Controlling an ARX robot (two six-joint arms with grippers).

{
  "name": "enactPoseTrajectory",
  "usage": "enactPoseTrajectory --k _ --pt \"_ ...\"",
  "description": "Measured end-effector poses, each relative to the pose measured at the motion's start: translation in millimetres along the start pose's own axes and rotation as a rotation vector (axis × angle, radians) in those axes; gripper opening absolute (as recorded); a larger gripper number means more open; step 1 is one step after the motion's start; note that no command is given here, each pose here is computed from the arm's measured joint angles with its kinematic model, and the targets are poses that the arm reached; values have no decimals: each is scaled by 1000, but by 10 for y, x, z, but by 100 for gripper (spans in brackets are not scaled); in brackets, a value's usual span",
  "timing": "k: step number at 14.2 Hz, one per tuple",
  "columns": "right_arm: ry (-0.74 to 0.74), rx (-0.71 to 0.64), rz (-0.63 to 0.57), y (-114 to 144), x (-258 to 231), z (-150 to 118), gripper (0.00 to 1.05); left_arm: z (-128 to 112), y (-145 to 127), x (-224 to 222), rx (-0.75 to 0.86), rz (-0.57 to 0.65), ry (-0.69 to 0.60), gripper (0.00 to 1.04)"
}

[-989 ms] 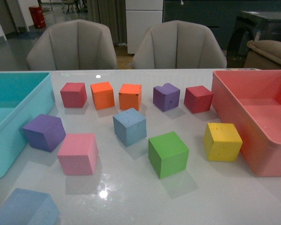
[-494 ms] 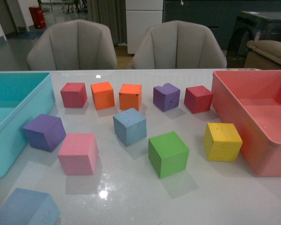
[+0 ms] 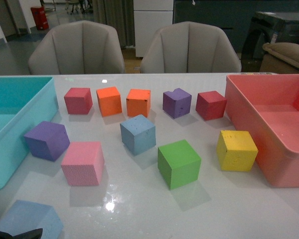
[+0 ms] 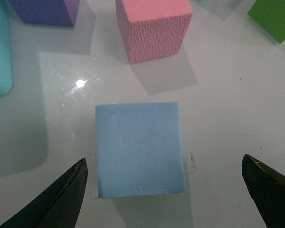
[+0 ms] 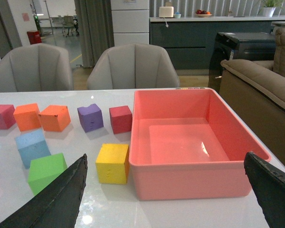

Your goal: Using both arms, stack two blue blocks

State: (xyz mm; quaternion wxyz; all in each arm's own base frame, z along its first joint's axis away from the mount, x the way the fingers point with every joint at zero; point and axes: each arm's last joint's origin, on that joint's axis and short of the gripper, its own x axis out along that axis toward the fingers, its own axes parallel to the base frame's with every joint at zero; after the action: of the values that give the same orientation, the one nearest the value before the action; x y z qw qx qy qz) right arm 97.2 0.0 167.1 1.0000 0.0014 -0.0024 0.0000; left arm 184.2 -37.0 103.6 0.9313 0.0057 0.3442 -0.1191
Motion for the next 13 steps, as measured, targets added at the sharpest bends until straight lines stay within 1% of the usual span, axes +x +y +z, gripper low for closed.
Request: enactPoseTrajectory --k 2,5,8,13 --pt "0 0 0 0 0 0 98 -59 13 96 -7 0 33 98" --pt "0 0 0 0 0 0 98 -17 78 219 -31 16 29 98" --pt "0 0 0 0 0 0 98 -54 129 301 -50 32 59 98" --pt "0 0 0 0 0 0 98 -81 110 400 -50 16 73 98"
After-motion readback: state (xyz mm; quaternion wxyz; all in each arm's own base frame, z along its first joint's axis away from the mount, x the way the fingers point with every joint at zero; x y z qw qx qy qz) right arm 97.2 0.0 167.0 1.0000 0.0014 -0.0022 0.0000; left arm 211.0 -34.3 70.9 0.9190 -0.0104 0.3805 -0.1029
